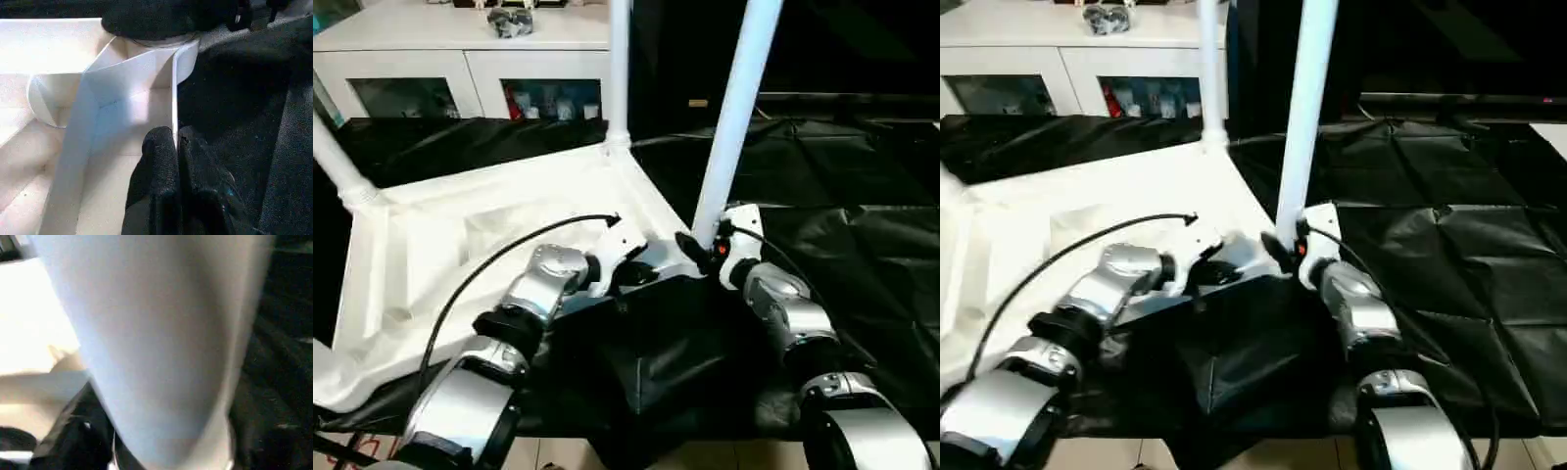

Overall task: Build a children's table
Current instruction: Rotate leg to tighten

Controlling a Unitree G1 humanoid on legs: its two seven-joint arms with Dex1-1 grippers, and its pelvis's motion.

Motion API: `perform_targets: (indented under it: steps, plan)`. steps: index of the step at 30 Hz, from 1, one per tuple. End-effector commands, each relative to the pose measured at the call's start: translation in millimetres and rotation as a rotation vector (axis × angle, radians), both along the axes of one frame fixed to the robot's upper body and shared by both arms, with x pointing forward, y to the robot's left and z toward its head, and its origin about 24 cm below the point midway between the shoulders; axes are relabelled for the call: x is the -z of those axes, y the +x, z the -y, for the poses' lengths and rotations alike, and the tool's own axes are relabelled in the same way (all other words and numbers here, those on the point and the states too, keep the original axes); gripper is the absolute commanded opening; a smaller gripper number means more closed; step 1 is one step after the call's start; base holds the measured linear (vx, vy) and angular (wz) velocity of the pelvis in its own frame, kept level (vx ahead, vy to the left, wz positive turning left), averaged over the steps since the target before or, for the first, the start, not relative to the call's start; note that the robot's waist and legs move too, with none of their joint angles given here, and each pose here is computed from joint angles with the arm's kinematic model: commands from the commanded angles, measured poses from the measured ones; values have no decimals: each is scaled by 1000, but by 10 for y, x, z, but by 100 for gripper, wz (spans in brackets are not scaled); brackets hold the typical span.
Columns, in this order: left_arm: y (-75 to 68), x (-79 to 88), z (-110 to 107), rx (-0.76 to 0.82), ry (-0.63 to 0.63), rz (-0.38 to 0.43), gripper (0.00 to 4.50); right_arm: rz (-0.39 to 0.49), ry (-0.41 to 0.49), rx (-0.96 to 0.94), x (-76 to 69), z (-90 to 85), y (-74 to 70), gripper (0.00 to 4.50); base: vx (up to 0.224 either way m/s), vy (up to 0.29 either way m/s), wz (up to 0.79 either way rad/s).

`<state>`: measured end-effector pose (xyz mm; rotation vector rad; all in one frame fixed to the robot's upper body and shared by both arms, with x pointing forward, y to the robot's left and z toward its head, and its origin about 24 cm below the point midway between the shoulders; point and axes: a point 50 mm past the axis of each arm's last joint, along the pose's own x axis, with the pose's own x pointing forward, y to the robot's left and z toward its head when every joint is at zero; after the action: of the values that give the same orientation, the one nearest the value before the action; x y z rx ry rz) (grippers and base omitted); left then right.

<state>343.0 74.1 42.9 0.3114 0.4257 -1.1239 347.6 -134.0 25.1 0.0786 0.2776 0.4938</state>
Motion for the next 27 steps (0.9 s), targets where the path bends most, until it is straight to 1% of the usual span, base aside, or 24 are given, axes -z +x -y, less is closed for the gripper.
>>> perform_targets:
  steps: [1, 2, 3, 4, 5, 6, 7, 9, 14, 15, 18, 20, 22, 27]
  plan:
    - [-59, -109, 255, 113, -99, 29, 0, -113, 13, -145, 227, -289, -152, 332, 0, 0, 0]
    - [-76, -104, 232, 137, -101, 26, 0, -95, 3, -179, 196, -270, -146, 362, 0, 0, 0]
    - [-90, -99, 206, 159, -100, 22, 0, -79, 3, -227, 170, -252, -152, 362, 0, 0, 0]
    - [-90, -99, 206, 159, -100, 22, 0, -79, 3, -227, 170, -252, -152, 362, 0, 0, 0]
    - [-114, -96, 161, 199, -100, 15, 0, -38, -8, -321, 117, -209, -170, 362, 0, 0, 0]
    - [-120, -96, 149, 207, -99, 12, 0, -25, -12, -343, 101, -196, -175, 362, 0, 0, 0]
    - [-129, -96, 109, 225, -95, 3, 0, 7, -22, -403, 59, -150, -189, 362, 0, 0, 0]
    - [-138, -99, 68, 249, -89, -2, 0, 18, -25, -469, 30, -97, -213, 362, 0, 0, 0]
    - [-140, -111, -62, 298, -66, -20, 0, -22, -10, -694, -29, 47, -336, 362, 0, 0, 0]
    - [-140, -111, -62, 298, -66, -20, 0, -22, -10, -694, -29, 47, -336, 362, 0, 0, 0]
    - [-132, -124, -144, 320, -48, -26, 0, -73, 12, -819, -48, 116, -417, 362, 0, 0, 0]
    - [-131, -131, -164, 329, -45, -31, 0, -90, 13, -854, -44, 127, -440, 336, 0, 0, 0]
    - [-135, -137, -177, 342, -45, -37, 0, -104, 14, -882, -37, 125, -462, 336, 0, 0, 0]
    - [-148, -135, -191, 363, -45, -49, 0, -126, 31, -919, -32, 108, -503, 293, 0, 0, 0]
